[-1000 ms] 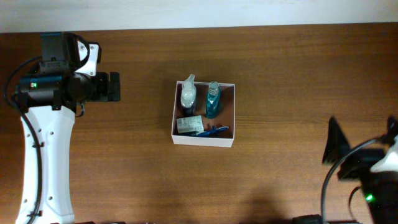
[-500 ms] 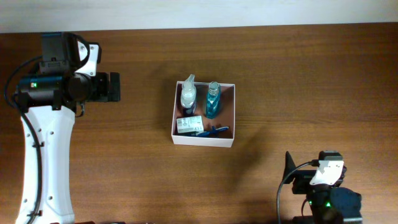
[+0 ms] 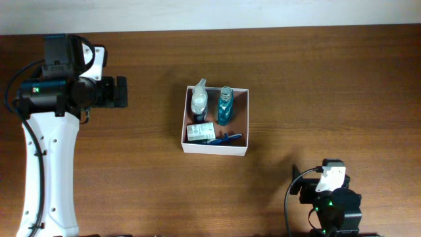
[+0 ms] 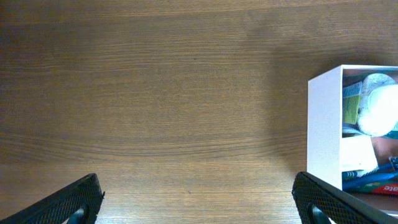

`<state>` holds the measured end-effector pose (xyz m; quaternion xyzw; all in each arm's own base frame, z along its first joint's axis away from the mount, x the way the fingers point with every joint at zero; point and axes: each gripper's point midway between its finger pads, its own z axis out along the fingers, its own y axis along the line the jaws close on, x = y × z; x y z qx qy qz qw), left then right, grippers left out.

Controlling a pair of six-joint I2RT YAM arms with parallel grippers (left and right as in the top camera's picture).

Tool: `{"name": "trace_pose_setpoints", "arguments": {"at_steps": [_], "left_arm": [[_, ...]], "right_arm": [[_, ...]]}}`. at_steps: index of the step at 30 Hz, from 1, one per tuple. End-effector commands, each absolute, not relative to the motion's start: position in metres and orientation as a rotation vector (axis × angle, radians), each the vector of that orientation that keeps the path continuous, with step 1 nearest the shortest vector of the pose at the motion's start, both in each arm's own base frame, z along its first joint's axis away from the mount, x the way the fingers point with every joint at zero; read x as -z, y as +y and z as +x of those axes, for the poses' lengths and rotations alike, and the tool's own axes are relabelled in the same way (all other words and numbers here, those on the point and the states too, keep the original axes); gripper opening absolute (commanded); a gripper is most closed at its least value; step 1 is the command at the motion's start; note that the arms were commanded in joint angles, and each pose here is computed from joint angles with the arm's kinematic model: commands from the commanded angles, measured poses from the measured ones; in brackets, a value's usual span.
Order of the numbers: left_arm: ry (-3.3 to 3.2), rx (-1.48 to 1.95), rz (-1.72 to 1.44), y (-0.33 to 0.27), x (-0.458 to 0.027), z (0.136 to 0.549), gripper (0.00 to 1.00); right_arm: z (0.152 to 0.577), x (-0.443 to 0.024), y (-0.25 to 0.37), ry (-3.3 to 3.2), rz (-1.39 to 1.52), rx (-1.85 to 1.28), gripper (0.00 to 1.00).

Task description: Pack container

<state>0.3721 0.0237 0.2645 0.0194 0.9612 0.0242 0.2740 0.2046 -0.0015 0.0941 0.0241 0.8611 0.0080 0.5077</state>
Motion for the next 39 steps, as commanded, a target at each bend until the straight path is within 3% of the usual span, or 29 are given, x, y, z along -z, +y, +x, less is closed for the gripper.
{"name": "trace_pose_setpoints", "arguments": {"at_steps": [1,22,32,35,39], "left_arm": [[2.58,-0.053,0.033,0.024,-0.266,0.373,1.0],[2.581,-0.054,0.033,0.024,-0.266,0.373,1.0],[2.237,-0.052,0.074,0.011,-0.313,0.355,1.0],[2.06,-0.006,0.108,0.0,-0.302,0.339,1.0],[1.924,-0.006,0.117,-0.004,-0.251,0.303,1.0]], "right_arm": [[0.205,-0.093,-0.003,2.07,0.073,-0.024,0.99],[0.205,-0.093,-0.003,2.071,0.073,-0.024,0.99],[0.205,-0.093,-0.003,2.071,0.073,-0.024,0.99],[0.205,-0.093,-0.003,2.071,0.073,-0.024,0.99],[0.205,-0.093,-0.003,2.071,0.073,-0.024,0.99]]}}
